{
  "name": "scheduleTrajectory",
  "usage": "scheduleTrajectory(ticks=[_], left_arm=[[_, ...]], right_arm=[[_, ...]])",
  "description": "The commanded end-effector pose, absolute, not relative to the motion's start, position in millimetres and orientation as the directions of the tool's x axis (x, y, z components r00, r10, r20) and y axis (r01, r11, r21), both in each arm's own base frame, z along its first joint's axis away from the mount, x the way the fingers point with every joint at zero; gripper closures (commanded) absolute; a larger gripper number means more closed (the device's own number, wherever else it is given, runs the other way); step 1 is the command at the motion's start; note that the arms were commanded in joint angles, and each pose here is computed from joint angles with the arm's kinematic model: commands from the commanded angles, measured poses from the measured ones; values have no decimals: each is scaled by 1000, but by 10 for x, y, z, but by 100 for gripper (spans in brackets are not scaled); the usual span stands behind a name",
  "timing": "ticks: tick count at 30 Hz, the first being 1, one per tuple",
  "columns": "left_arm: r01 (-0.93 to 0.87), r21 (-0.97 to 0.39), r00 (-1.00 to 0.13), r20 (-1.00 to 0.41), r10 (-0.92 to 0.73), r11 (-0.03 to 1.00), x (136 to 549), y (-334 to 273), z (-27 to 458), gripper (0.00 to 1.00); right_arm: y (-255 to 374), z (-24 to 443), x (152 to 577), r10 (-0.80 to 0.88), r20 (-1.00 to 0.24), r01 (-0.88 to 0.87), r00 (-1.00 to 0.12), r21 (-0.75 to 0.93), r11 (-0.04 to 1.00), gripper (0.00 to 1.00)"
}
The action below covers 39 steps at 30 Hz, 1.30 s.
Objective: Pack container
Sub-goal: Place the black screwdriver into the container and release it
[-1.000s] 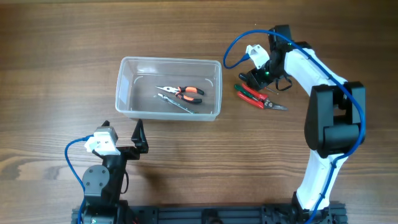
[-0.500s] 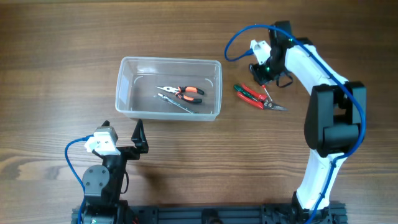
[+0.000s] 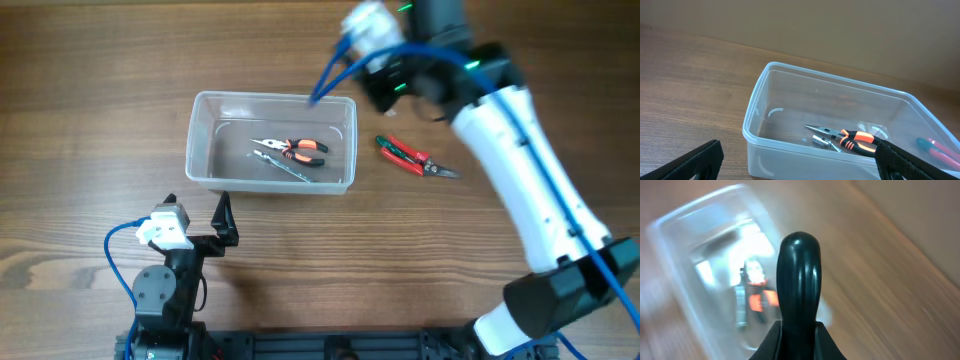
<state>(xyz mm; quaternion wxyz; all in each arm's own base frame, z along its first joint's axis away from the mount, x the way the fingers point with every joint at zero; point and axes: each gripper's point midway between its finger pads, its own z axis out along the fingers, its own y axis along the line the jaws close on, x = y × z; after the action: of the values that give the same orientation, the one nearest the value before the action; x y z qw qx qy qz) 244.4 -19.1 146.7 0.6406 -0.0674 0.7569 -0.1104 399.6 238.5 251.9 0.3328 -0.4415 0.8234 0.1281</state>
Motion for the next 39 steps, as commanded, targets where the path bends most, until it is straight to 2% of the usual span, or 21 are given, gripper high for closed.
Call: scheduleTrajectory(ticks=[1, 3, 10, 15, 18, 19, 20, 21, 22, 25, 26, 30, 35, 39], left_arm=[[29, -261, -172, -952, -253, 965, 2446, -172, 1448, 0], [29, -261, -172, -952, -253, 965, 2446, -172, 1448, 0], [29, -261, -171, -952, -253, 965, 2446, -172, 1449, 0], [29, -261, -172, -952, -253, 965, 2446, -172, 1448, 0], [29, -261, -172, -952, -253, 965, 2446, -172, 1448, 0], [29, -261, -172, -952, -253, 965, 2446, -172, 1446, 0], [29, -261, -172, -952, -253, 965, 2446, -172, 1448, 0], [29, -261, -172, -952, -253, 965, 2446, -172, 1448, 0], [29, -261, -172, -952, -253, 965, 2446, -172, 1446, 0], [29, -261, -172, -952, -253, 965, 2446, -172, 1448, 0], [29, -261, -172, -952, -253, 965, 2446, -172, 1448, 0], [29, -261, -172, -952, -253, 965, 2446, -172, 1446, 0], [29, -261, -172, -952, -253, 965, 2446, -172, 1448, 0], [29, -261, -172, -952, -253, 965, 2446, -172, 1448, 0]], right_arm=[[2958, 2073, 3697, -790, -590, -945, -167, -132, 299, 96], [3145, 1850, 3637, -837, -542, -965, -72, -173, 195, 96], [3478, 1017, 3850, -878, -479, -977, 16, -194, 88, 96], [3420, 598, 4125, -920, -392, -956, 9, -273, 107, 96], [3445, 517, 4174, -917, -398, -954, 7, -276, 113, 95], [3449, 520, 4186, -916, -402, -953, 5, -279, 117, 90], [3454, 527, 4199, -913, -408, -952, -4, -279, 129, 78], [3467, 553, 4226, -905, -424, -947, -35, -274, 166, 64], [3472, 596, 4248, -896, -439, -941, -65, -271, 201, 55], [3480, 794, 4300, -854, -491, -913, -172, -247, 326, 49], [3475, 929, 4310, -836, -512, -900, -199, -242, 363, 44], [3252, 1556, 4390, -779, -553, -803, -295, -299, 516, 40], [2577, 2476, 4307, -688, -612, -654, -391, -341, 675, 28], [1869, 2849, 4269, -551, -655, -516, -517, -275, 811, 22]])
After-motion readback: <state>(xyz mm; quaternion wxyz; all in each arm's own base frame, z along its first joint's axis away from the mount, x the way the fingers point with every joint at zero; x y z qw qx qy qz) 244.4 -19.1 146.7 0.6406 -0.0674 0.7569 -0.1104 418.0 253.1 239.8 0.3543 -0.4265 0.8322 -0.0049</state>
